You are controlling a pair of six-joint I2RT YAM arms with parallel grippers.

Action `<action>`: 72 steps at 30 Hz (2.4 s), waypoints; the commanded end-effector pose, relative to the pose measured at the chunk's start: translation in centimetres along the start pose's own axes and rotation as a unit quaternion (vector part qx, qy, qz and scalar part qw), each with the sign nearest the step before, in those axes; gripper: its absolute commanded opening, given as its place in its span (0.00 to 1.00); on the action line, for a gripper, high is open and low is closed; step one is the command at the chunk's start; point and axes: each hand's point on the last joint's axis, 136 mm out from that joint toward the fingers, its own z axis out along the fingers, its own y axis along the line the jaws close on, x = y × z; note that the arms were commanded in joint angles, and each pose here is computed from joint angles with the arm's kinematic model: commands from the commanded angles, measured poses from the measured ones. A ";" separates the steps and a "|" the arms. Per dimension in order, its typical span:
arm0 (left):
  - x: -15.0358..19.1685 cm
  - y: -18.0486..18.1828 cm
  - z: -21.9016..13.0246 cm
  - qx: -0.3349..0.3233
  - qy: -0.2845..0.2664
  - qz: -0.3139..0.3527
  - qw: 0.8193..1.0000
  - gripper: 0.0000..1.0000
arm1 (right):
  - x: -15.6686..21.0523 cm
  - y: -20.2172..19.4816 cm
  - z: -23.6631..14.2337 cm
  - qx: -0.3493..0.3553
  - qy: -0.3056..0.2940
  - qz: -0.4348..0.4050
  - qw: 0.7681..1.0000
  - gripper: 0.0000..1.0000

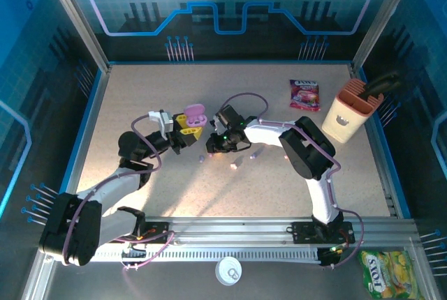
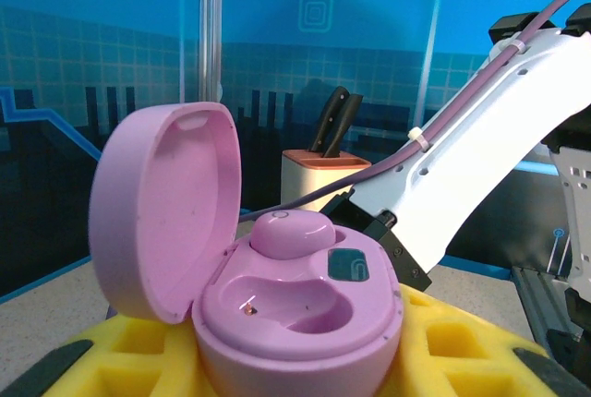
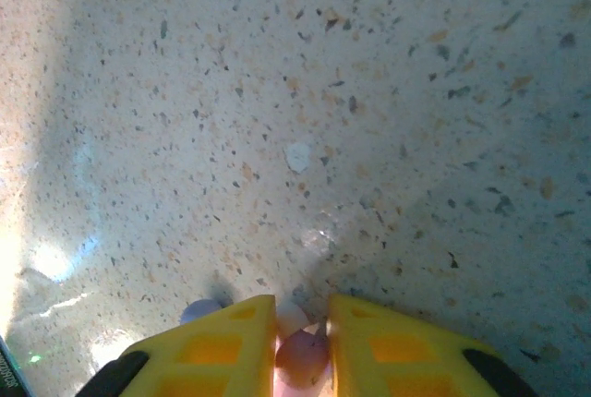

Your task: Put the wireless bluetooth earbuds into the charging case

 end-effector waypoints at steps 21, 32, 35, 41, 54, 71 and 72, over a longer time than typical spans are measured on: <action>0.4 0.5 0.3 0.001 0.007 0.004 1.000 0.33 | 2.1 -1.7 -5.3 0.021 -0.024 0.024 0.999 0.17; 0.1 0.4 0.2 0.001 0.001 0.008 1.000 0.33 | 2.1 0.5 -2.9 0.030 0.021 -0.034 0.999 0.35; 0.1 0.4 0.2 0.001 0.001 0.007 1.000 0.33 | 2.1 0.9 -1.8 0.033 0.035 -0.050 0.998 0.35; 0.2 0.2 0.1 0.001 0.002 0.008 1.000 0.33 | 2.5 0.7 -0.4 0.041 0.060 -0.060 0.996 0.31; 0.5 0.3 0.1 0.001 0.004 0.008 1.000 0.33 | 1.9 0.6 -2.0 0.047 0.036 -0.052 0.997 0.13; 0.4 -0.4 0.8 0.024 -0.001 -0.003 1.000 0.33 | 4.0 -7.9 -11.5 0.088 -0.061 0.053 0.993 0.12; 0.4 -0.6 0.9 0.027 0.000 -0.004 1.000 0.33 | 4.4 -8.9 -11.9 0.094 -0.064 0.062 0.992 0.13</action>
